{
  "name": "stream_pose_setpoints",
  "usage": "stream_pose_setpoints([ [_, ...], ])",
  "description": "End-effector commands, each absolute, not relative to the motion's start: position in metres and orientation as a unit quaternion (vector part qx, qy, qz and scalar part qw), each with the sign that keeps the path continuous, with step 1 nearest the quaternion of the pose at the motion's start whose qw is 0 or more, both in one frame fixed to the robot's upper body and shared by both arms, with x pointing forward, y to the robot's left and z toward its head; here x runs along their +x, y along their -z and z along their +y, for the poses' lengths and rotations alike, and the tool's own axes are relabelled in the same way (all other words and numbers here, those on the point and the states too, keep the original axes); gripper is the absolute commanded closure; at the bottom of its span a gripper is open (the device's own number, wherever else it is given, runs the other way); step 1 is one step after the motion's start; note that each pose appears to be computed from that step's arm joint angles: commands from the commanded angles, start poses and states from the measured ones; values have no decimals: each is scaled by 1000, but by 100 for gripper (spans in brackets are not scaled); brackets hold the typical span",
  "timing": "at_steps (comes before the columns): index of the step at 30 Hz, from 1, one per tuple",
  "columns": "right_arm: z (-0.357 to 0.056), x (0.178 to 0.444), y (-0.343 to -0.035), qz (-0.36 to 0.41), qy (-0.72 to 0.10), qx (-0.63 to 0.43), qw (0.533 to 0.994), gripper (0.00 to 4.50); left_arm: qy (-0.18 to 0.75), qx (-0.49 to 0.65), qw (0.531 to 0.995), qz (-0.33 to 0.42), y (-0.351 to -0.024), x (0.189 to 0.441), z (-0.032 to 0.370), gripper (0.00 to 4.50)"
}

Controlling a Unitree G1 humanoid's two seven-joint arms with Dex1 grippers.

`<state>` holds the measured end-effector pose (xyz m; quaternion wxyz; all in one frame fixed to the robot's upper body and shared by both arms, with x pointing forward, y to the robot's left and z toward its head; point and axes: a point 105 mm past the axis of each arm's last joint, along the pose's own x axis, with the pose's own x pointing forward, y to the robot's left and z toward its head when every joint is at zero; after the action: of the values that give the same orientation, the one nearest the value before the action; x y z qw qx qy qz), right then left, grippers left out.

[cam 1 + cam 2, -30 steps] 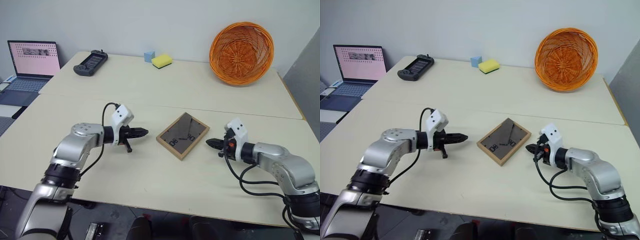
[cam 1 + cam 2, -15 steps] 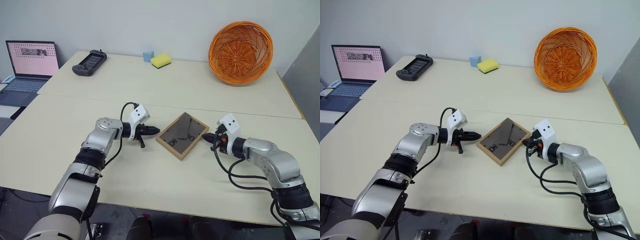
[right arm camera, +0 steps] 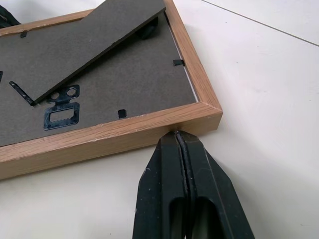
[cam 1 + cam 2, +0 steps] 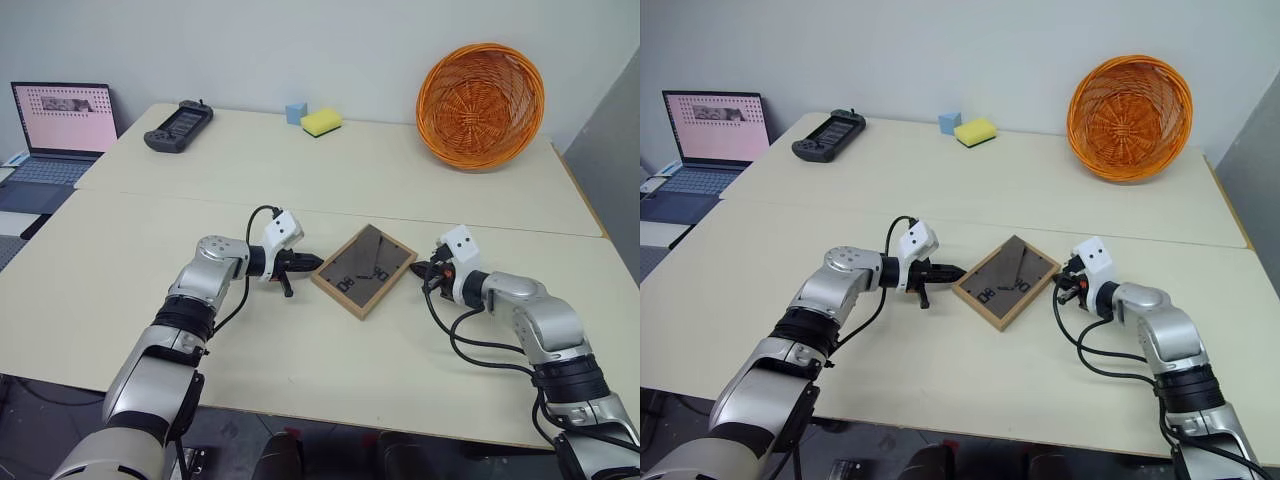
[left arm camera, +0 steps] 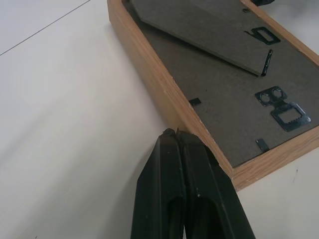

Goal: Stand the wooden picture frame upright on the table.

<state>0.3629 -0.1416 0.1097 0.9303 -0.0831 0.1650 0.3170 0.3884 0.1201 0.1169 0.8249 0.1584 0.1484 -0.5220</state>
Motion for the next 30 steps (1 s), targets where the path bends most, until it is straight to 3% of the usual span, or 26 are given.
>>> stream_pose_setpoints([
  [1, -130, 367, -124, 135, -332, -89, 929, 448, 536, 158, 822, 107, -140, 388, 108, 450],
  [13, -125, 373, -127, 126, -336, -89, 929, 448, 578, 133, 797, 114, -145, 357, 94, 450],
  [21, -128, 371, -125, 130, -338, -88, 928, 448, 473, 152, 862, 103, -154, 392, 133, 450],
  [30, -125, 371, -125, 128, -341, -87, 927, 448, 497, 160, 845, 121, -139, 385, 118, 450],
])
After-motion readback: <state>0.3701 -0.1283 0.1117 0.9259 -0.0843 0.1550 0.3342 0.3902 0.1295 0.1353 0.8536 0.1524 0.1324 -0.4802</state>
